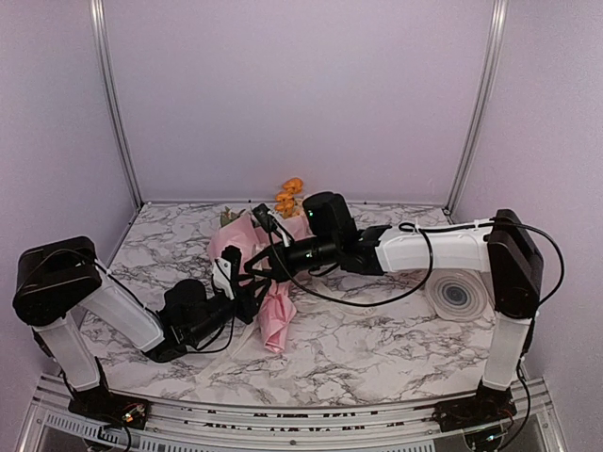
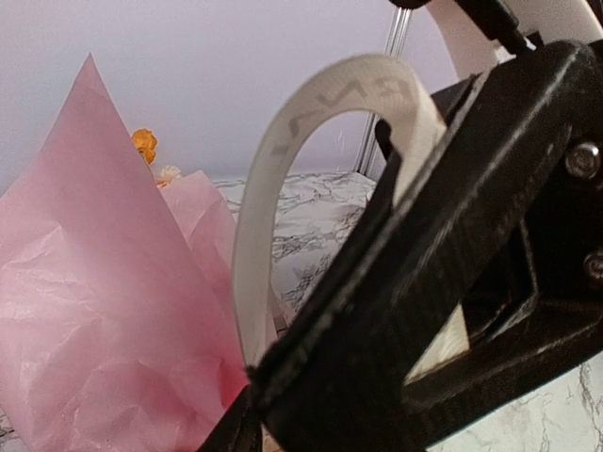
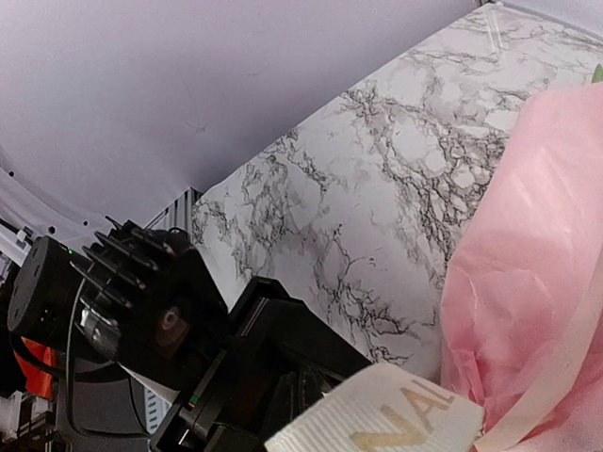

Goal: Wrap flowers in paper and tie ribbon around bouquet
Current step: Cross the half-tied ribbon over the folded bouquet.

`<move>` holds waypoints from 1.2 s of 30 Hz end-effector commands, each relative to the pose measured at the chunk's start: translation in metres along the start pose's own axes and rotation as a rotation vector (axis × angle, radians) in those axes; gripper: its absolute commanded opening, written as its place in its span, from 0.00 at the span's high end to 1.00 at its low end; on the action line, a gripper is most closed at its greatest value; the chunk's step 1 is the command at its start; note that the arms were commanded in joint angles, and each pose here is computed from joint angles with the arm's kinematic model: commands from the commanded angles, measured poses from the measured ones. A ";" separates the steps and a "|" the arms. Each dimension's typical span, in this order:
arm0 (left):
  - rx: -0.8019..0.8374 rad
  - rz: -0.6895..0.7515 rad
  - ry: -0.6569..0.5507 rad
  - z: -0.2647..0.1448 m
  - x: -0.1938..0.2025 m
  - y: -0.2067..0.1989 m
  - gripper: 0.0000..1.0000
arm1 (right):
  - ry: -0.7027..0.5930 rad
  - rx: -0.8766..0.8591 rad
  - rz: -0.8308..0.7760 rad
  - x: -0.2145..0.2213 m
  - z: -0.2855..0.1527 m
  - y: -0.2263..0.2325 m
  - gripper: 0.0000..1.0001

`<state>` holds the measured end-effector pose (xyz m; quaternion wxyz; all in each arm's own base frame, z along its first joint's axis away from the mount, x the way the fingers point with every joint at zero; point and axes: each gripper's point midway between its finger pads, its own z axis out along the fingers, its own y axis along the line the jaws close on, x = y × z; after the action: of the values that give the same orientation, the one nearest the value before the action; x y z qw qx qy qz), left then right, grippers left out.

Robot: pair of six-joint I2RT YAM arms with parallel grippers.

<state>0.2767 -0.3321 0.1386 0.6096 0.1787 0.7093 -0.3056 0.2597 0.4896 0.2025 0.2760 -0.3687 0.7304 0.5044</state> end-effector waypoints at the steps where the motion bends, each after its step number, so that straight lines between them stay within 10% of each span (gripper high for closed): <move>1: 0.059 -0.033 -0.060 0.004 -0.012 -0.010 0.66 | -0.016 -0.001 -0.009 -0.004 -0.001 0.000 1.00; 6: 0.064 -0.036 -0.068 0.003 -0.013 -0.011 1.00 | -0.023 0.008 -0.011 -0.006 -0.003 -0.001 1.00; 11: 0.059 -0.046 -0.066 0.000 -0.012 -0.009 1.00 | -0.020 0.017 -0.020 -0.007 -0.007 -0.001 1.00; 16: 0.035 -0.049 -0.058 -0.001 -0.008 -0.004 1.00 | 0.043 0.118 -0.055 -0.005 -0.031 -0.013 0.50; 19: 0.036 -0.036 -0.031 0.000 -0.001 -0.004 1.00 | 0.107 0.239 -0.085 0.005 -0.066 -0.024 0.02; 26: 0.032 0.083 0.024 -0.002 0.011 -0.009 1.00 | 0.224 0.734 -0.047 0.034 -0.164 -0.104 0.02; 31: 0.013 0.147 0.054 -0.003 0.016 -0.008 1.00 | 0.315 0.762 -0.009 0.031 -0.139 -0.151 0.30; 36: 0.010 0.181 0.074 -0.004 0.019 -0.011 1.00 | 0.478 0.716 0.073 0.057 -0.098 -0.190 0.37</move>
<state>0.2636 -0.3398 0.1170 0.6006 0.2422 0.7135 -0.2675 0.3796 0.3426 0.1278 0.2693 -0.3154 0.8967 0.1547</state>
